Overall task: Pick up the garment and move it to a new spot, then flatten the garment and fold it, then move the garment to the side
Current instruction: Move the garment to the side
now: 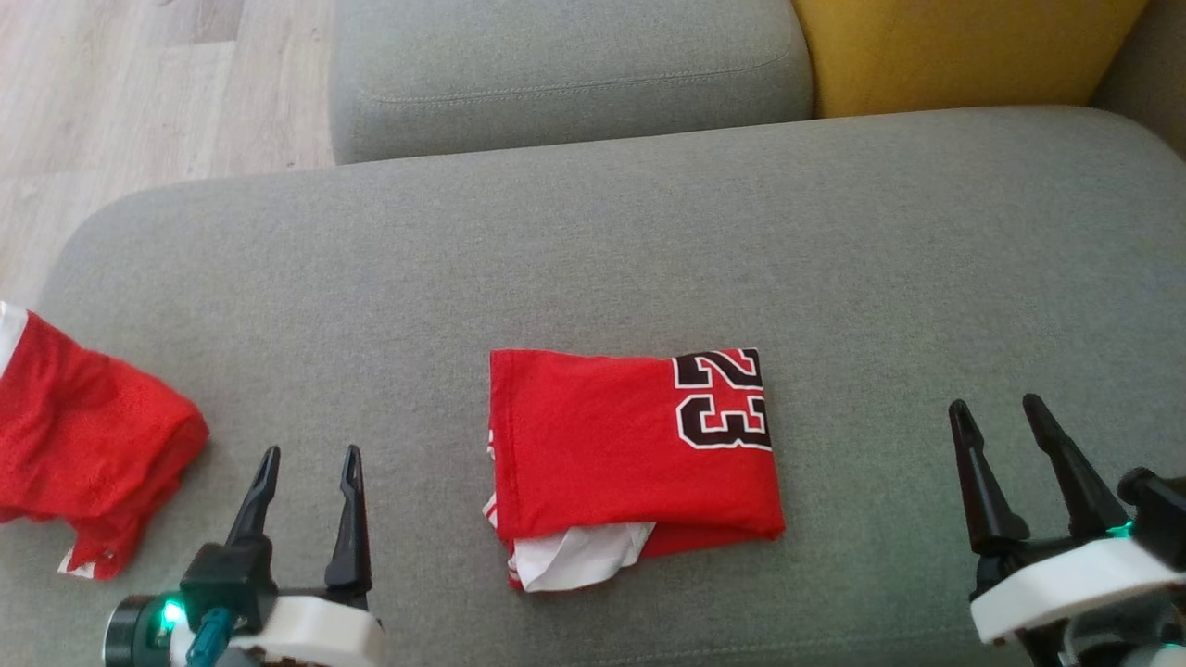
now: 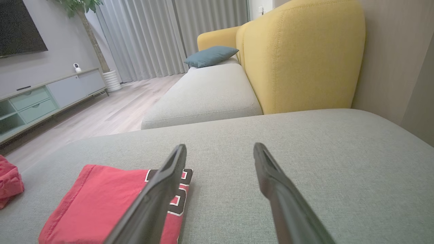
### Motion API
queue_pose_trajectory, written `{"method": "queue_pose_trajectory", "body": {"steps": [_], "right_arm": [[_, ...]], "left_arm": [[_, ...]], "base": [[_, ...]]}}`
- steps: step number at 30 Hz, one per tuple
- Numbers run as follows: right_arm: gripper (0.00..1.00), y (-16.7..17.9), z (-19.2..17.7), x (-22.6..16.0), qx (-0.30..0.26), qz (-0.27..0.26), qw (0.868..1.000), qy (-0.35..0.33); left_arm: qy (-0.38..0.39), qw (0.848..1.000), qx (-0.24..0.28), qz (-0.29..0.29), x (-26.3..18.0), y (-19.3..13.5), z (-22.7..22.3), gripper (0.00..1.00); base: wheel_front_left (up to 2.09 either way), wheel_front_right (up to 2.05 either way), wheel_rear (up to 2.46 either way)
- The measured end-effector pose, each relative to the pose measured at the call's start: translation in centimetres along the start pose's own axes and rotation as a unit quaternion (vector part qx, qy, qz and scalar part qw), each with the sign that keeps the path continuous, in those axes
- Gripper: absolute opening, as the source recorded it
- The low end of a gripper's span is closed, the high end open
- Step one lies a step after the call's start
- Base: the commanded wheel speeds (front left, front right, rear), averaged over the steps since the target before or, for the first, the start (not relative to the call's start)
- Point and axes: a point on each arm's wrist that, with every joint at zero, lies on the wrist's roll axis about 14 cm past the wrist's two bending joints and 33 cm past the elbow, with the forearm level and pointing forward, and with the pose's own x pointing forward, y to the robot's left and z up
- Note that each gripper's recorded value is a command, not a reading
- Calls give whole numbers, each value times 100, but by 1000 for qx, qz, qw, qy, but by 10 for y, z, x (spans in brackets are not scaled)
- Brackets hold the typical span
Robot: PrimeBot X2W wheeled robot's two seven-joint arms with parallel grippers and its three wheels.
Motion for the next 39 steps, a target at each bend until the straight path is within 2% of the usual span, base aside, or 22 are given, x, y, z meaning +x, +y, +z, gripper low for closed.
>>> {"method": "queue_pose_trajectory", "body": {"steps": [19, 25, 31, 39], "right_arm": [[100, 3, -6, 5, -2, 8, 1000, 15], [100, 5, -43, 14, 5, 17, 996, 84], [100, 21, -80, 42, 13, 52, 987, 153], [100, 45, -142, 68, 28, 83, 962, 259]], "left_arm": [[-5, 1000, 1, 9, 0, 4, 1, 100], [-27, 1000, 7, 9, 11, 5, 11, 100], [-41, 999, 9, 20, 19, 12, 18, 100], [-44, 998, 9, 39, 23, 22, 19, 100]], "base": [[0, 0, 0], [0, 0, 0], [0, 0, 0], [0, 0, 0]]}}
